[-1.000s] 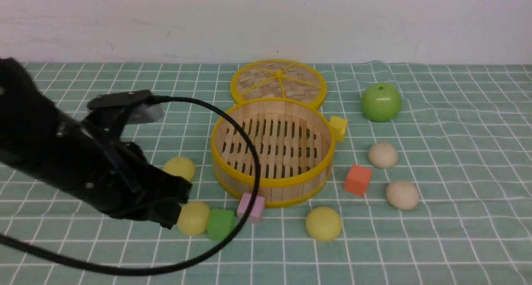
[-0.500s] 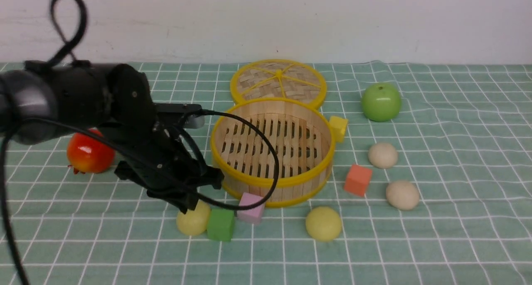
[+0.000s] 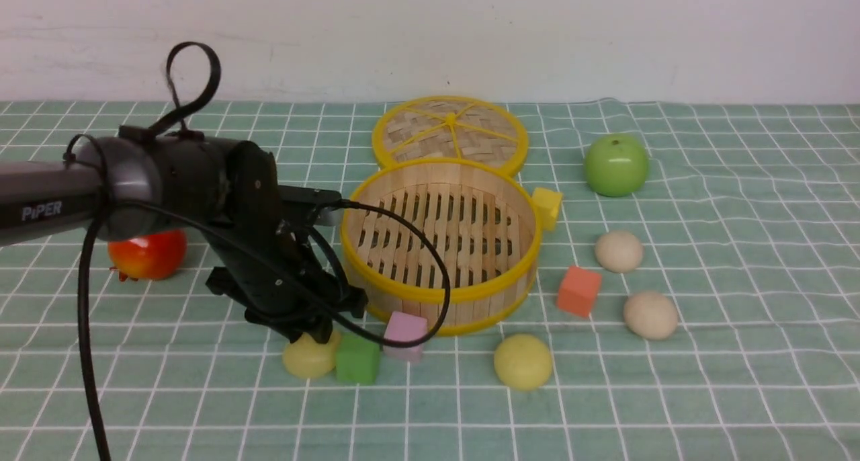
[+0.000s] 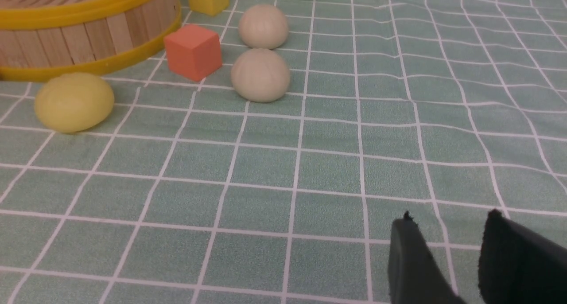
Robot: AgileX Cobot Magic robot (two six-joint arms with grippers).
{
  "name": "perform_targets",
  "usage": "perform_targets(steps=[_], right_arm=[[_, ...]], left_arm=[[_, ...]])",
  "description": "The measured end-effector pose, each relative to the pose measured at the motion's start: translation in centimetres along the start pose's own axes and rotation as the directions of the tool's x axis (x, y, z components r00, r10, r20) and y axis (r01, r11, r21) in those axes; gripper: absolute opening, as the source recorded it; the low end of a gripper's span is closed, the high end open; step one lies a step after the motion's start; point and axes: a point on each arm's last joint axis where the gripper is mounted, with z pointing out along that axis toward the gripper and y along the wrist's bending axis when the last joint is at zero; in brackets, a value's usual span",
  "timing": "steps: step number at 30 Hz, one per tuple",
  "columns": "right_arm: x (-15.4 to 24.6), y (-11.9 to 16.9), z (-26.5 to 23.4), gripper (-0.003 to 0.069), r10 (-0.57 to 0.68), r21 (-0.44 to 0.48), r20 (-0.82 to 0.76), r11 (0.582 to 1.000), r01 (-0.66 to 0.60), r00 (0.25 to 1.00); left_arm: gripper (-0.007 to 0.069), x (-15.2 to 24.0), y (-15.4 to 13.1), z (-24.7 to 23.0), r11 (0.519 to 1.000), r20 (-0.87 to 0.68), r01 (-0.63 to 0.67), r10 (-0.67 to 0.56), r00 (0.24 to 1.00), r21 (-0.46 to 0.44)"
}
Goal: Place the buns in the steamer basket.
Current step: Use the left arm to grab a steamed stuffed bun, then use the left arm to put the steamed stuffed bun into the steamer
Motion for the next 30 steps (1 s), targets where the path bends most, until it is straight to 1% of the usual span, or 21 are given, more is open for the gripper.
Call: perform_targets(steps=[3,4,6,7,11,12,13,15,16,17,19,22,23,25,30], right_arm=[[0.0,0.0,0.0,0.024,0.0,0.0,0.0,1.0,0.0,1.0],[0.0,0.0,0.0,0.024,0.0,0.0,0.0,1.0,0.0,1.0],[0.0,0.0,0.0,0.024,0.0,0.0,0.0,1.0,0.0,1.0],[0.0,0.0,0.0,0.024,0.0,0.0,0.0,1.0,0.0,1.0],[0.0,0.0,0.0,0.024,0.0,0.0,0.0,1.0,0.0,1.0],[0.0,0.0,0.0,0.024,0.0,0.0,0.0,1.0,0.0,1.0],[0.0,0.0,0.0,0.024,0.0,0.0,0.0,1.0,0.0,1.0],[0.0,0.0,0.0,0.024,0.0,0.0,0.0,1.0,0.0,1.0],[0.0,0.0,0.0,0.024,0.0,0.0,0.0,1.0,0.0,1.0],[0.0,0.0,0.0,0.024,0.0,0.0,0.0,1.0,0.0,1.0],[0.0,0.0,0.0,0.024,0.0,0.0,0.0,1.0,0.0,1.0],[0.0,0.0,0.0,0.024,0.0,0.0,0.0,1.0,0.0,1.0],[0.0,0.0,0.0,0.024,0.0,0.0,0.0,1.0,0.0,1.0],[0.0,0.0,0.0,0.024,0.0,0.0,0.0,1.0,0.0,1.0],[0.0,0.0,0.0,0.024,0.0,0.0,0.0,1.0,0.0,1.0]], left_arm=[[0.0117,0.0,0.0,-0.2,1.0,-0.01,0.01,-0.01,1.0,0.0],[0.0042,0.1,0.0,-0.6,1.0,-0.018,0.013,-0.013,1.0,0.0],[-0.0006,0.2,-0.1,-1.9,1.0,-0.013,0.011,-0.011,1.0,0.003],[-0.0008,0.2,-0.1,-1.9,1.0,-0.017,0.011,-0.011,1.0,0.003],[-0.0013,0.0,-0.8,-8.0,0.999,0.118,0.0,-0.005,0.993,0.041],[-0.0013,-0.1,-0.9,-8.8,0.999,0.148,-0.009,0.001,0.989,0.049],[-0.0013,-0.5,-1.3,-10.4,0.996,0.211,-0.035,0.017,0.977,0.081],[-0.0013,-1.3,-2.0,-11.9,0.988,0.298,-0.081,0.039,0.954,0.129],[-0.0013,-1.4,-2.0,-12.0,0.987,0.305,-0.086,0.041,0.951,0.134],[-0.0013,-1.8,-2.3,-12.1,0.982,0.332,-0.096,0.037,0.943,0.162],[-0.0013,-2.6,-2.8,-11.2,0.97,0.374,-0.13,0.046,0.926,0.204],[-0.0013,-3.7,-3.2,-8.2,0.955,0.404,-0.164,0.052,0.913,0.247],[-0.0013,-3.7,-3.2,-8.0,0.956,0.403,-0.161,0.051,0.914,0.245],[-0.0013,-4.3,-3.2,-5.3,0.949,0.415,-0.187,0.069,0.907,0.252],[-0.0012,-4.8,-3.0,-2.1,0.951,0.429,-0.194,0.075,0.9,0.239]])
